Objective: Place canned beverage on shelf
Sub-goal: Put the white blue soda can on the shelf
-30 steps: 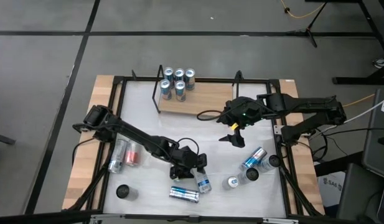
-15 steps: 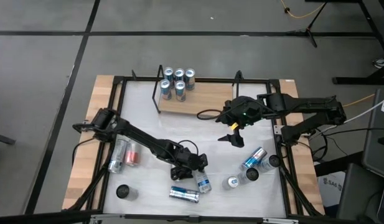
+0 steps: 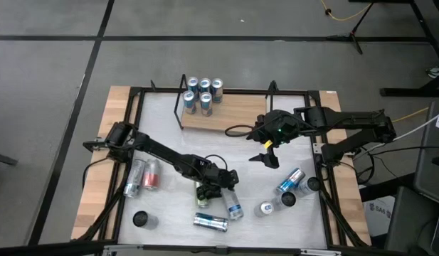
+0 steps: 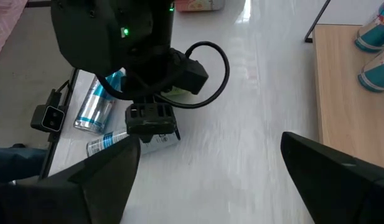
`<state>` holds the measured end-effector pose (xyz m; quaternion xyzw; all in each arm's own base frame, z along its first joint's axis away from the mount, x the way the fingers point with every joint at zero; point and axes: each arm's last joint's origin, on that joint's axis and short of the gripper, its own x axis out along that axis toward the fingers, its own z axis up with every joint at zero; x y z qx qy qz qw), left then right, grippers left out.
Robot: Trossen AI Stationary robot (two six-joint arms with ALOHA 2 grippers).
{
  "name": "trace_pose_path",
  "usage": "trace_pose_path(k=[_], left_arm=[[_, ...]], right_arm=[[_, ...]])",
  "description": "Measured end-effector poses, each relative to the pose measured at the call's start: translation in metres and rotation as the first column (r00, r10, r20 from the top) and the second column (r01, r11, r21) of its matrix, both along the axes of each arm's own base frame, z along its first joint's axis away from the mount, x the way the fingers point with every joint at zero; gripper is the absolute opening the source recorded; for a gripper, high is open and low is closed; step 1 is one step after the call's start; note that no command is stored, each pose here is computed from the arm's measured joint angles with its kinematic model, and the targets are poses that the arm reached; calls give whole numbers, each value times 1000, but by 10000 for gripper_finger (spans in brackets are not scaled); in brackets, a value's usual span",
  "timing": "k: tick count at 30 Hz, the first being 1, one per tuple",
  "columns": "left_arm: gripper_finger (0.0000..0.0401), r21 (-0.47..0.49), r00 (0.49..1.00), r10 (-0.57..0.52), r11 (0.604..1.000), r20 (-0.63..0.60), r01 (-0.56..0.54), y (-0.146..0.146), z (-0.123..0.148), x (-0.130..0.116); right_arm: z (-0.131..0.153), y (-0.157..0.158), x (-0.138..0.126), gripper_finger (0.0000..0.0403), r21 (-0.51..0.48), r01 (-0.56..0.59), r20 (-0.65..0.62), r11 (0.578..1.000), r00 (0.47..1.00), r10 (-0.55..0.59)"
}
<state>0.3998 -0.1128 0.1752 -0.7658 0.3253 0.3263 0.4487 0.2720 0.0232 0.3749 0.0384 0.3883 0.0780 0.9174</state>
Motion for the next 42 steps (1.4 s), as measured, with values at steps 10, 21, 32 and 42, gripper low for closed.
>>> trace_pose_path(k=[10, 21, 32, 42], left_arm=[[281, 1, 1000, 18, 1000, -13, -18, 6, -6, 3], [281, -36, 1000, 11, 999, 10, -11, 5, -13, 10], [281, -21, 1000, 22, 1000, 13, -21, 15, -14, 12], [268, 109, 998, -59, 992, 1, 59, 9, 0, 15]], right_arm=[[0, 0, 0, 376, 0, 0, 0, 1000, 1000, 0], [0, 0, 0, 376, 0, 0, -3, 1000, 1000, 0], [0, 0, 0, 376, 0, 0, -4, 1000, 1000, 0], [0, 0, 0, 376, 0, 0, -4, 1000, 1000, 0]])
